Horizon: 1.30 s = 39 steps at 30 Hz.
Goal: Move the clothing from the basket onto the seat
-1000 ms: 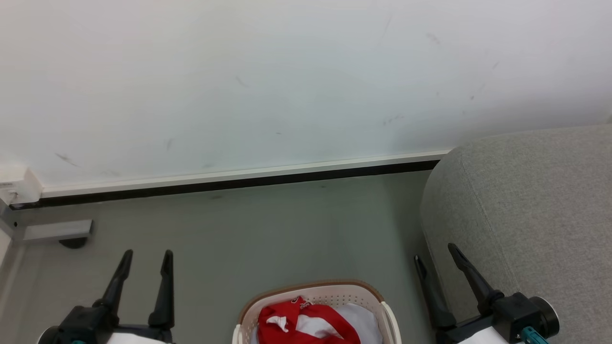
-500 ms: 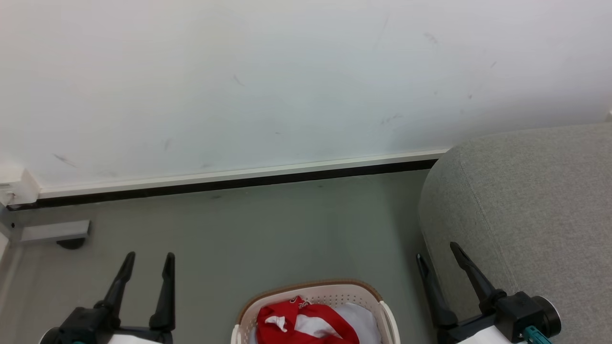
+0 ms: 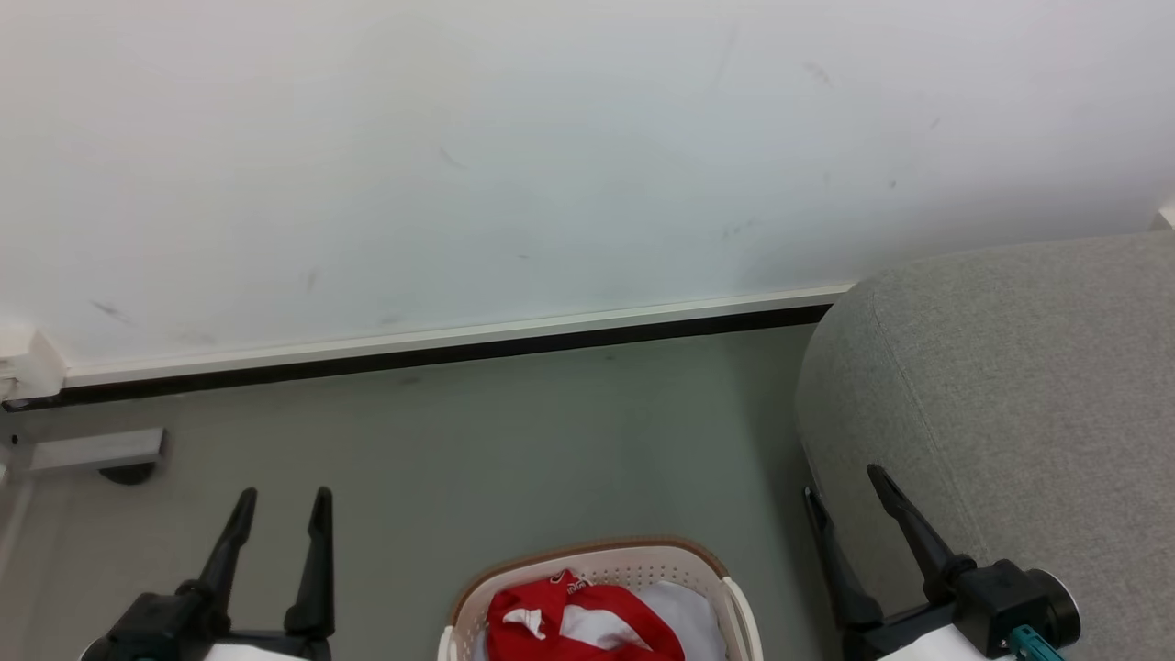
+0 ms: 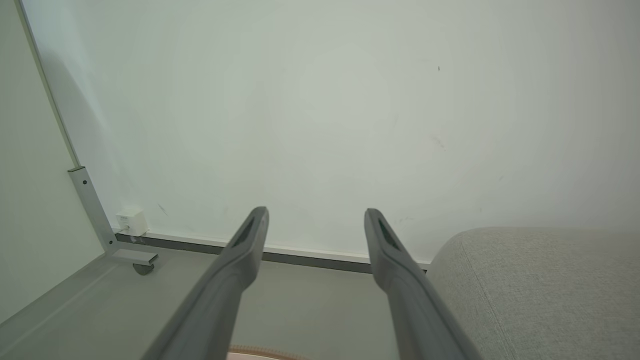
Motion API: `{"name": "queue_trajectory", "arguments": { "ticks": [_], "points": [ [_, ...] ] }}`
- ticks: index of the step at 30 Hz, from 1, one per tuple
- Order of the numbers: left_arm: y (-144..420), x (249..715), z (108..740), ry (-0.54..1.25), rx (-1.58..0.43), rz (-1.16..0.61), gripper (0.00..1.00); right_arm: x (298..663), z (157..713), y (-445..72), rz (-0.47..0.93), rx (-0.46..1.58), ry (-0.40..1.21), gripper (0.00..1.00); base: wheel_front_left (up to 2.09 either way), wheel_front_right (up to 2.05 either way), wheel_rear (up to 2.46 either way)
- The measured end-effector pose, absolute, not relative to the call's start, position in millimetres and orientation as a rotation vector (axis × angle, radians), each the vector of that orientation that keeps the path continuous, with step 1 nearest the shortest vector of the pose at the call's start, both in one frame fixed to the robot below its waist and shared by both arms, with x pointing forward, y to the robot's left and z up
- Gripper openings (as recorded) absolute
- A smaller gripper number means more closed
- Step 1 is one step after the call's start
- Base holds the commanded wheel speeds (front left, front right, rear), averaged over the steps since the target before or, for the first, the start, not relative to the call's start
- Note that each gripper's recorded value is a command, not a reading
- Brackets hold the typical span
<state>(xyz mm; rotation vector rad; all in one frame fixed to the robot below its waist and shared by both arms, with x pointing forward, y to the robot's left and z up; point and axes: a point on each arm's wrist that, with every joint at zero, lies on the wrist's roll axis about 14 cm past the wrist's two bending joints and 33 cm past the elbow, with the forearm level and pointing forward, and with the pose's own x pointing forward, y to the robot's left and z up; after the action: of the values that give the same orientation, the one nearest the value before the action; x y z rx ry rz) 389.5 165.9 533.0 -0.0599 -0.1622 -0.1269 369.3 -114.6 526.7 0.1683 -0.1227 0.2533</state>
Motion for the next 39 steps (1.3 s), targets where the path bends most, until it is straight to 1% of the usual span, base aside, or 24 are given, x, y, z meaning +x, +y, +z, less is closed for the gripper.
{"name": "queue_trajectory", "arguments": {
  "ticks": [11,22,32,33,39],
  "points": [
    [150.2,396.8,509.6,-0.091,-0.113,-0.156,1.0,370.0,525.4,-134.9,0.19,0.192,-0.123,1.0,0.0,0.0,0.0],
    [115.2,418.0,479.8,0.0,-0.154,-0.253,1.0,372.8,518.8,-168.8,0.084,0.212,-0.113,1.0,0.0,0.0,0.0],
    [79.6,435.7,429.0,0.142,-0.124,-0.39,1.0,382.0,515.8,-198.5,-0.004,0.208,-0.114,1.0,0.0,0.0,0.0],
    [70.0,438.8,415.5,0.178,-0.109,-0.433,1.0,385.7,515.9,-205.7,-0.022,0.199,-0.116,1.0,0.0,0.0,0.0],
    [48.2,437.2,359.2,0.337,-0.037,-0.566,1.0,389.1,513.1,-231.3,-0.096,0.171,-0.113,1.0,0.0,0.0,0.0]
  ]
}}
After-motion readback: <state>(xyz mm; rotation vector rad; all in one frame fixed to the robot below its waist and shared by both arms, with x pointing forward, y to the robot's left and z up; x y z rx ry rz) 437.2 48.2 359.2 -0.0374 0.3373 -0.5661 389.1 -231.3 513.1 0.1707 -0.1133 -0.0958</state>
